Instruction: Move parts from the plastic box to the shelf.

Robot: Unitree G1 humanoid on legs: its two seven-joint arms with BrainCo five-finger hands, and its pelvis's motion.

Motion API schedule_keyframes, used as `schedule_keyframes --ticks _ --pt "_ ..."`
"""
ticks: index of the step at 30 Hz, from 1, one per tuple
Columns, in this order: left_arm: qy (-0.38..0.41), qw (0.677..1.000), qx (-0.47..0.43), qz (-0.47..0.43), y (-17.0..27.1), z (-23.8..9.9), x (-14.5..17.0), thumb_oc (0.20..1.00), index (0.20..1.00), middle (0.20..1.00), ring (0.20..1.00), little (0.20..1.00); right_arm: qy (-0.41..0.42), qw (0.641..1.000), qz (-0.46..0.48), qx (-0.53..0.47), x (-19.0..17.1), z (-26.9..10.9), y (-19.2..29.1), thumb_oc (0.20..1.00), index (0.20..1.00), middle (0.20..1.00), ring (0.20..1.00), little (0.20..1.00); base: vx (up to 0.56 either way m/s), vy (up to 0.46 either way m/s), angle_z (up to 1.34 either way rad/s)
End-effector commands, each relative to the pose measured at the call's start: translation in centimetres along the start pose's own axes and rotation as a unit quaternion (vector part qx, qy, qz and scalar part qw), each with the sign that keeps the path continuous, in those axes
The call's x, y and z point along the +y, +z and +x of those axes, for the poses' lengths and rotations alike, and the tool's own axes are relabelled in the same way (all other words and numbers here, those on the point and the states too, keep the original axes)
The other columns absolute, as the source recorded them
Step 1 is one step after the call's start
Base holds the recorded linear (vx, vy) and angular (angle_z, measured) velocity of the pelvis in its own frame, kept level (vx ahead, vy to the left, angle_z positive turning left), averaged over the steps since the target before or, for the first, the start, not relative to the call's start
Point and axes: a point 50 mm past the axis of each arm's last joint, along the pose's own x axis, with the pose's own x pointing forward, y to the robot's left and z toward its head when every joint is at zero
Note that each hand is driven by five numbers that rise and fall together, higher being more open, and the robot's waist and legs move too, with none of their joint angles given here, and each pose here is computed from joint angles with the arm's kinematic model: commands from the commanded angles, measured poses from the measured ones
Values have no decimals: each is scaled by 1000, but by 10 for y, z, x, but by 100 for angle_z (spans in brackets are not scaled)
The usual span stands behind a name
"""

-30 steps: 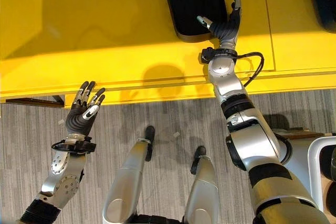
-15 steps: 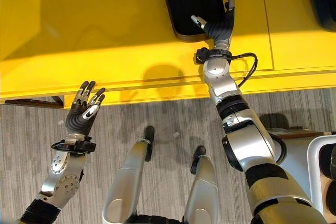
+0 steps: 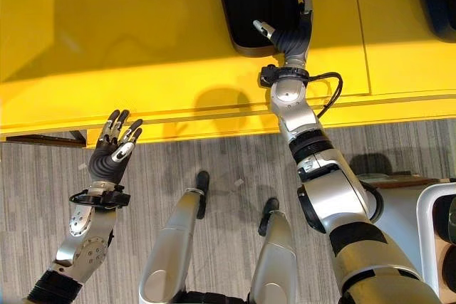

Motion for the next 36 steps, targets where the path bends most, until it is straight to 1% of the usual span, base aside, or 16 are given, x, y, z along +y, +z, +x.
schedule_keyframes --ticks 1,16,21,25,29,32,36 --pt "-29 998 -47 0 17 -2 -13 1000 1000 1000 1000 1000 13 999 40 -17 7 -4 6 1000 1000 1000 1000 1000 0 0 0" --pt "-24 999 -44 1 15 -3 -12 1000 1000 1000 1000 1000 13 999 44 -9 8 -9 1 1000 1000 1000 1000 1000 0 0 0" --pt "-25 999 -47 0 16 -4 -12 1000 1000 1000 1000 1000 2 999 40 -8 3 -6 1 1000 1000 1000 1000 1000 0 0 0" --pt "-27 999 -44 2 15 -4 -12 1000 1000 1000 1000 1000 -31 999 27 -14 -16 2 1 1000 1000 1000 1000 1000 0 0 0" --pt "-29 999 -42 5 14 -4 -12 1000 1000 1000 1000 1000 -71 997 -2 -33 -50 7 3 1000 1000 1000 1000 1000 0 0 0" --pt "-24 999 -42 9 14 -5 -7 1000 1000 1000 1000 1000 -115 990 -9 -75 -92 -6 5 1000 1000 1000 1000 1000 3 -24 -3" --pt "-25 999 -30 13 10 -7 -4 1000 1000 1000 1000 1000 -122 987 -41 -97 -110 -26 0 1000 1000 1000 1000 1000 1 -46 -24"
